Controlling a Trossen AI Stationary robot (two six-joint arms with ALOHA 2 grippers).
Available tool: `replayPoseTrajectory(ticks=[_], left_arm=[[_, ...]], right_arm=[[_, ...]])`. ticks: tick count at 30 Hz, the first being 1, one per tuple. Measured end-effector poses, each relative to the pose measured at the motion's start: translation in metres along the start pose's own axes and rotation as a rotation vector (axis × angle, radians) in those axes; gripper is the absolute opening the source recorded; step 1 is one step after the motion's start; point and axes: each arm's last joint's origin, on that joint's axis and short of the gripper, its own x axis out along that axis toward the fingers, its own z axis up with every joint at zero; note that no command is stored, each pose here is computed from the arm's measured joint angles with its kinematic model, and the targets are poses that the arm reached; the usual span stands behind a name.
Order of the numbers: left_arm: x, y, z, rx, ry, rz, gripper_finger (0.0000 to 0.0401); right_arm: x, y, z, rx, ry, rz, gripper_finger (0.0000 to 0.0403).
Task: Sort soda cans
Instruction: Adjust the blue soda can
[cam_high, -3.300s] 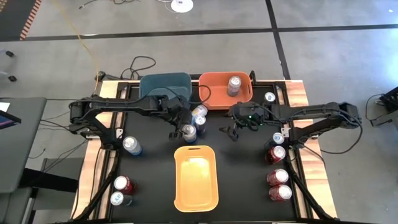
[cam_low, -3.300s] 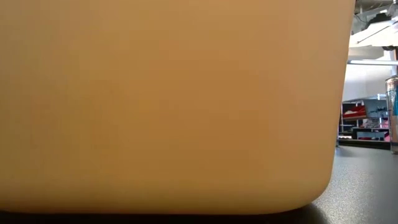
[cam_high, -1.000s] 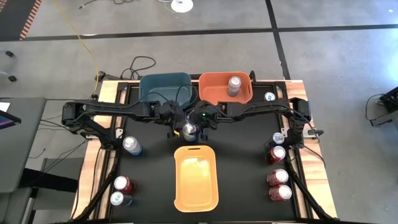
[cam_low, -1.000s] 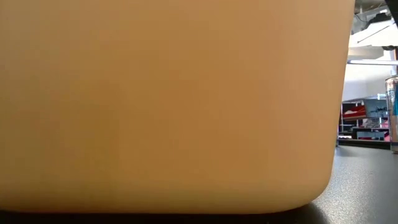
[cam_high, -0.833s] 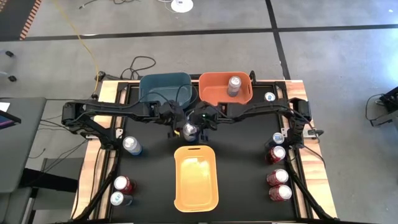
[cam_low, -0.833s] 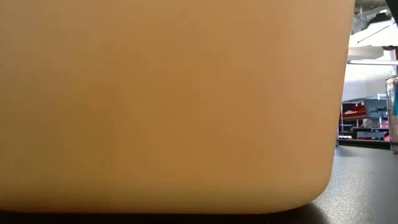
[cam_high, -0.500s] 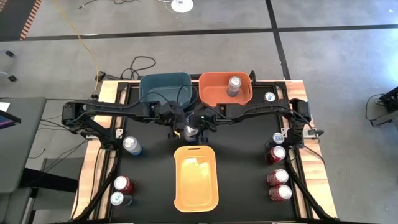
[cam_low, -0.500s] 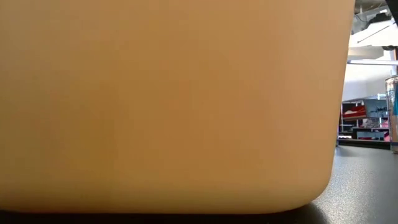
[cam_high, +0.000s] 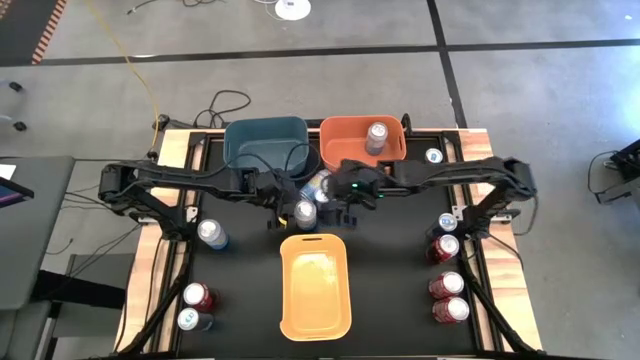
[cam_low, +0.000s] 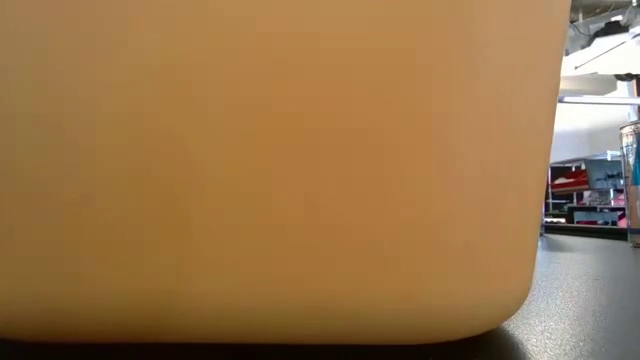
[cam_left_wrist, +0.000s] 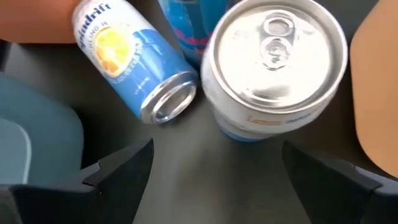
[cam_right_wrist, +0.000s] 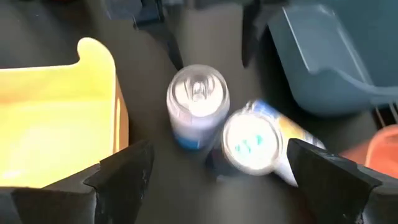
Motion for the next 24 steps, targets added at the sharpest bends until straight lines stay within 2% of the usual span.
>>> replayPoseTrajectory(ticks=[4, 9, 13, 18, 24], left_arm=[[0.000, -0.003, 0.000, 0.002, -0.001, -0.005, 0.0351], [0.000, -0.004, 0.000, 0.005, -0.002, -0.005, 0.0351], [0.000, -0.004, 0.001, 0.005, -0.008, -0.004, 0.0351], [0.000, -0.004, 0.001, 0.004, -0.002, -0.005, 0.0351], [0.000, -0.004, 0.000, 0.004, 0.002, -0.009, 0.0351]], right_arm=[[-0.007, -0.001, -0.027, 0.068, 0.024, -0.004, 0.0380], [0.004, 0.000, -0.057, 0.120, -0.012, -0.003, 0.0356], [0.023, -0.004, -0.067, 0.139, -0.039, -0.015, 0.0313], [0.050, -0.017, -0.076, 0.169, -0.004, -0.046, 0.0260], [0.078, -0.030, -0.086, 0.189, 0.019, 0.010, 0.0227]])
